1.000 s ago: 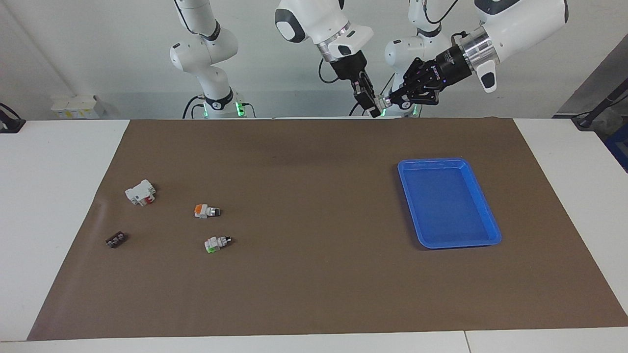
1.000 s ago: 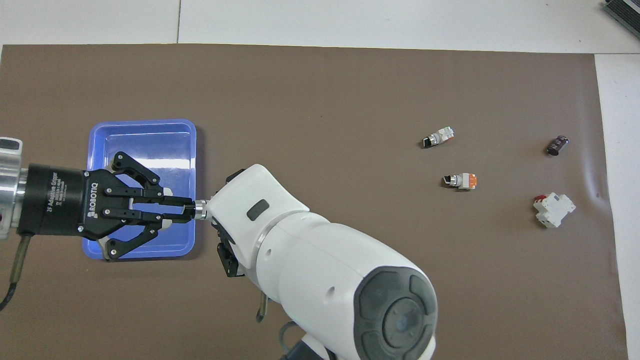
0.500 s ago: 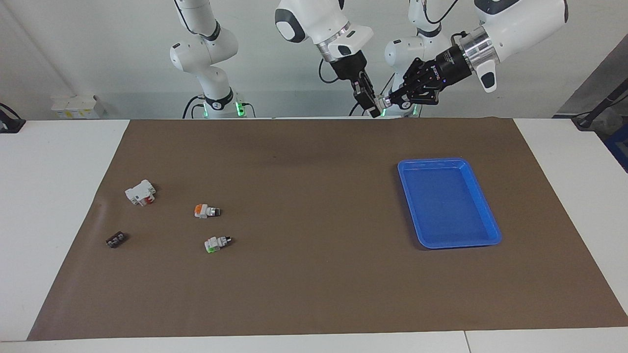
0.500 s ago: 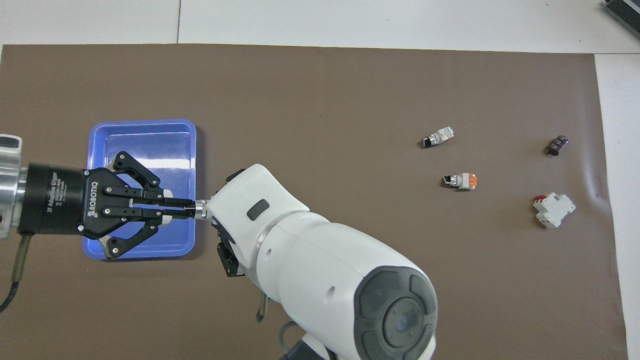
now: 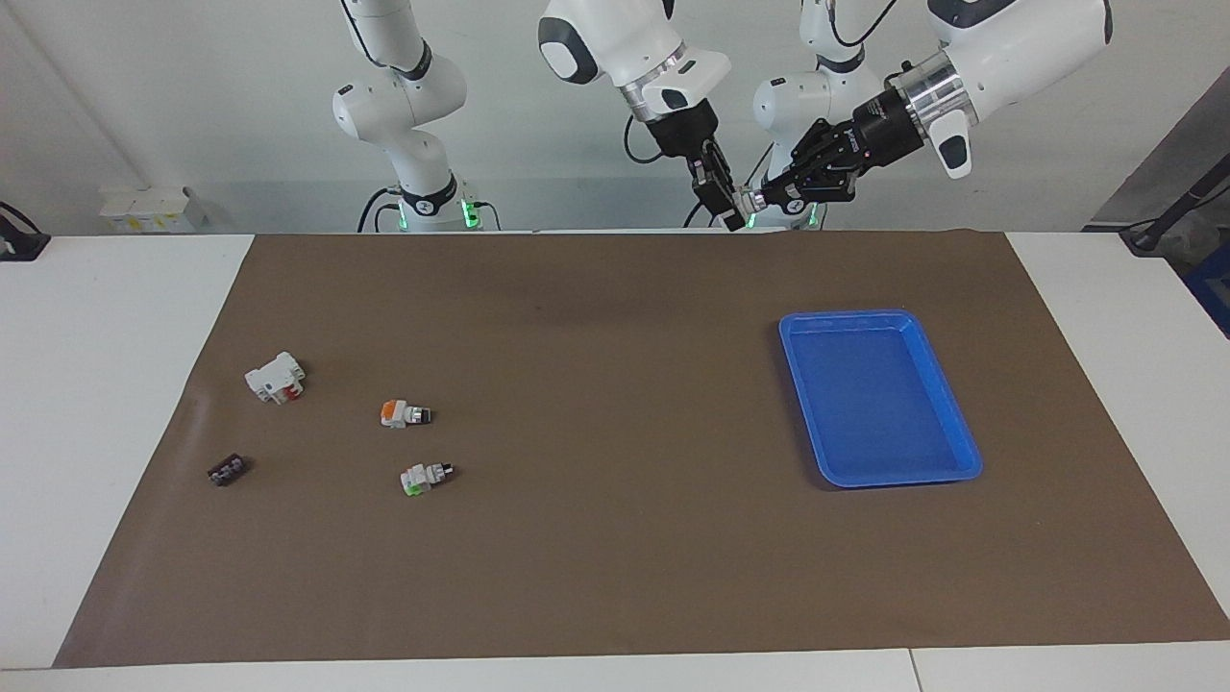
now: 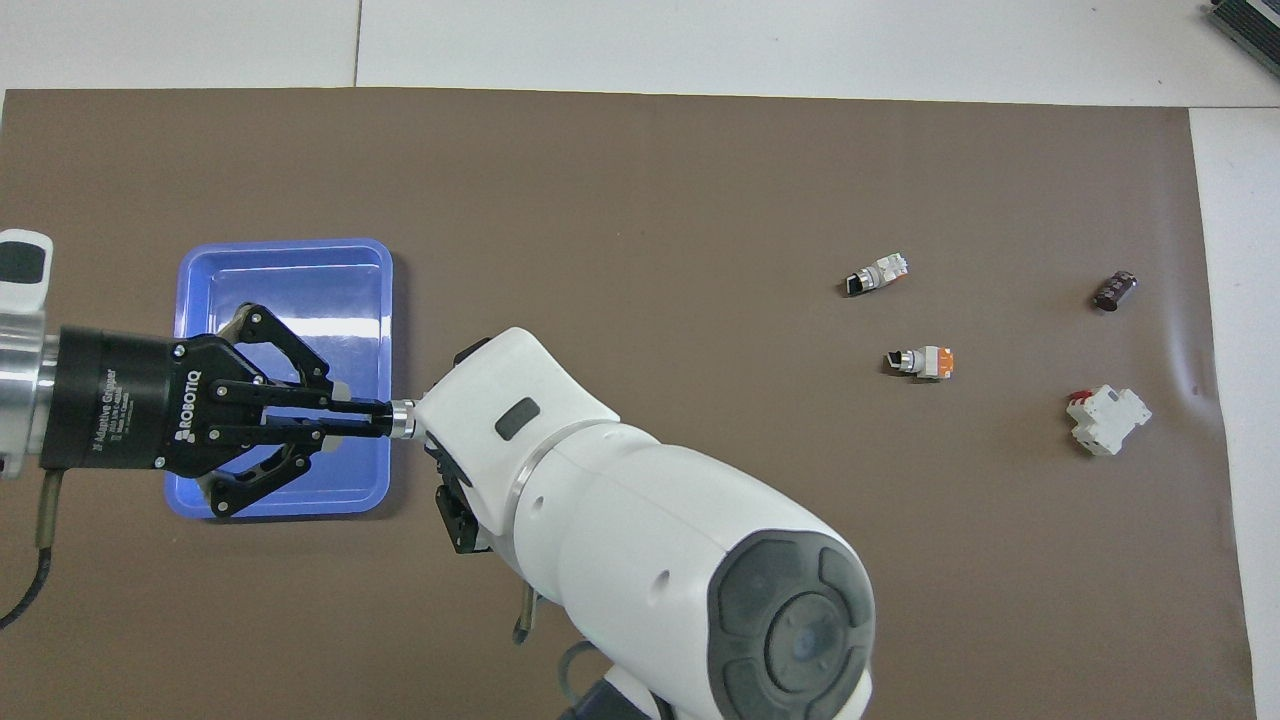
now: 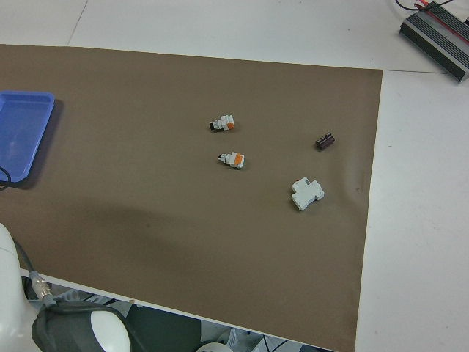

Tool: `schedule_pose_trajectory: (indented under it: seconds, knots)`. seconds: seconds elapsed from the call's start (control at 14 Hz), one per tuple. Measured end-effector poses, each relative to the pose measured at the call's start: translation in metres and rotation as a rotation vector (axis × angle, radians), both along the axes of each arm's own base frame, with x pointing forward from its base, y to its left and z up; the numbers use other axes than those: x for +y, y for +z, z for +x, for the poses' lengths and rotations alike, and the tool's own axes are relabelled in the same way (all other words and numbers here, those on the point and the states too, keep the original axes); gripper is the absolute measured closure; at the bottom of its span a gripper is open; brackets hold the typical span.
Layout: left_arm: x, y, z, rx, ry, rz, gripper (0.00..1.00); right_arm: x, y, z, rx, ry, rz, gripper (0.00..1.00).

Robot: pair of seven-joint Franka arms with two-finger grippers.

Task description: Turn and place switch with both arms

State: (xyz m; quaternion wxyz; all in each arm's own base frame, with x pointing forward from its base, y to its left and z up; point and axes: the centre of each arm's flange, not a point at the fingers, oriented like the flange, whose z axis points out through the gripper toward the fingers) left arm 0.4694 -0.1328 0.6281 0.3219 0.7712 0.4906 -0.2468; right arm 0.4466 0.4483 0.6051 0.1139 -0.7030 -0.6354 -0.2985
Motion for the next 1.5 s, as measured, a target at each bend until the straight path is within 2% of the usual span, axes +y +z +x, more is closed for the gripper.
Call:
schedule_pose_trajectory:
  seconds: [0.21,0.64,0.93,1.36,1.5]
  knots:
    - [-0.0011,0.0005,-0.0006,-0.155,-0.138,-0.004,0.89,0.0003,-0.0009,0.0002,0.004,-0.003,0.0,0.59]
    - [-0.0007,-0.0023,-0.0035,-0.401,-0.365,-0.021,0.89,0.0013,-0.003,-0.001,0.012,0.0,-0.006,0.59]
    - [0.0003,-0.0042,-0.0068,-0.614,-0.56,-0.038,0.89,0.0026,-0.0044,-0.0025,0.016,0.004,-0.01,0.59]
    - [0.001,-0.006,-0.0091,-0.863,-0.786,-0.055,0.89,0.0032,-0.0057,-0.003,0.019,0.006,-0.012,0.59]
    - [0.0012,-0.0066,-0.01,-0.932,-0.846,-0.057,0.89,0.0034,-0.0062,-0.003,0.02,0.006,-0.013,0.59]
